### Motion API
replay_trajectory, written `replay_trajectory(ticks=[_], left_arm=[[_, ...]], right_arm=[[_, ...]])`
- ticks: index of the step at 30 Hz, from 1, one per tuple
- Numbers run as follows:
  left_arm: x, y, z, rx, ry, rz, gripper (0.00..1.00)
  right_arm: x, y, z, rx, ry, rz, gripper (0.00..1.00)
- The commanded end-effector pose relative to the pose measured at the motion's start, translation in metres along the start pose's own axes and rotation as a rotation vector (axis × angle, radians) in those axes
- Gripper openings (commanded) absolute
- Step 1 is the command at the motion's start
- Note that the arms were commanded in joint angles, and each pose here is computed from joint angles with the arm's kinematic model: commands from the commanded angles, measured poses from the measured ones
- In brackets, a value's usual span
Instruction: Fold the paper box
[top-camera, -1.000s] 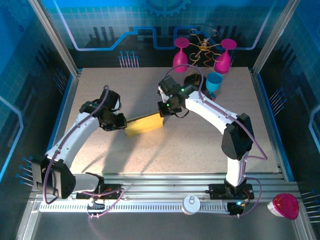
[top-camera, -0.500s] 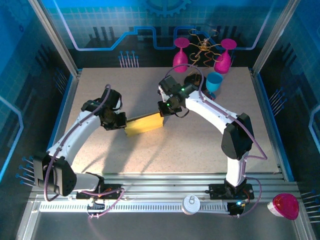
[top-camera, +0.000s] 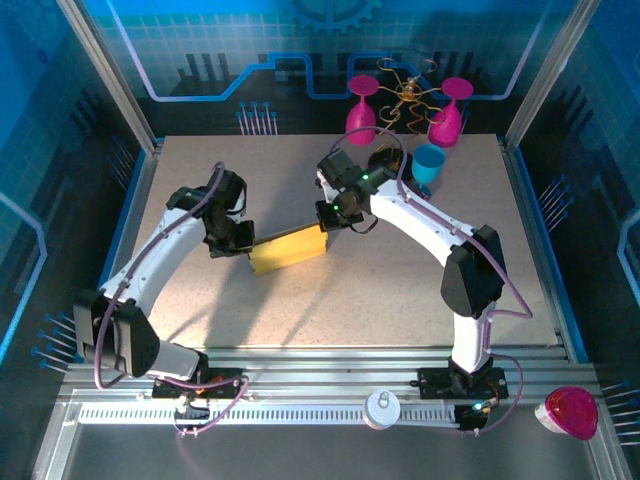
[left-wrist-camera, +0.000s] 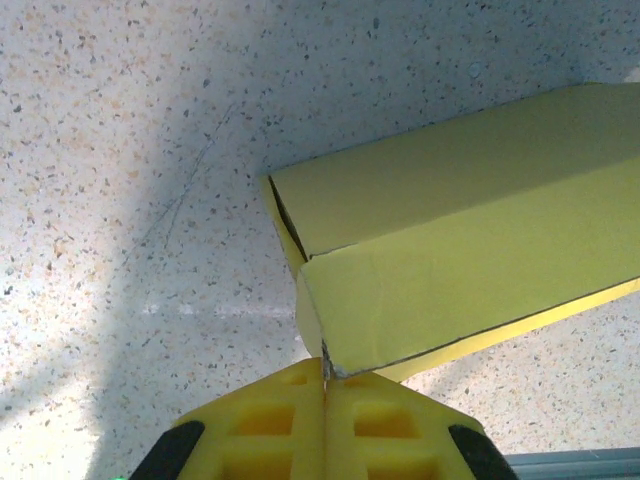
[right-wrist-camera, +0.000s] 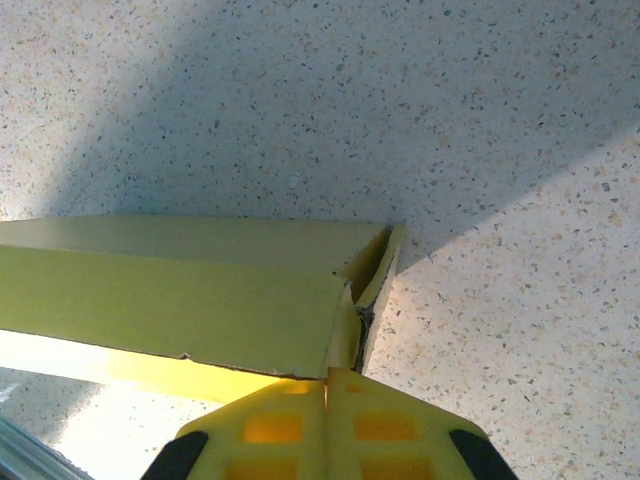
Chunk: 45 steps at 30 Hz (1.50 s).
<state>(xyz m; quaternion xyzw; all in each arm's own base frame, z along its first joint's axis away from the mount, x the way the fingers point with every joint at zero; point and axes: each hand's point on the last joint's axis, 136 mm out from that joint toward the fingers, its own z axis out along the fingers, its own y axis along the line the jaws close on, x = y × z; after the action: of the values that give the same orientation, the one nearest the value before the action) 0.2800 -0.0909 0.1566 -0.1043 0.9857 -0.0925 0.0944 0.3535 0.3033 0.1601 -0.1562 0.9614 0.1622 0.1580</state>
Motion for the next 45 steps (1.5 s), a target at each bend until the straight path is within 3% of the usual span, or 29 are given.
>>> replay_trajectory(ticks=[1,18,45], left_arm=[[0.007,-0.007,-0.006,0.017,0.059,-0.032,0.03],[0.009,-0.024,-0.013,0.049,0.195,-0.106,0.02],[0.008,-0.045,-0.019,0.16,0.269,-0.231,0.05]], right_arm=[[0.004,-0.002,0.005,0.005,0.04,-0.01,0.0],[0.0,0.0,0.009,0.001,0.062,-0.02,0.0],[0.005,0.003,0.013,-0.004,0.071,-0.022,0.0]])
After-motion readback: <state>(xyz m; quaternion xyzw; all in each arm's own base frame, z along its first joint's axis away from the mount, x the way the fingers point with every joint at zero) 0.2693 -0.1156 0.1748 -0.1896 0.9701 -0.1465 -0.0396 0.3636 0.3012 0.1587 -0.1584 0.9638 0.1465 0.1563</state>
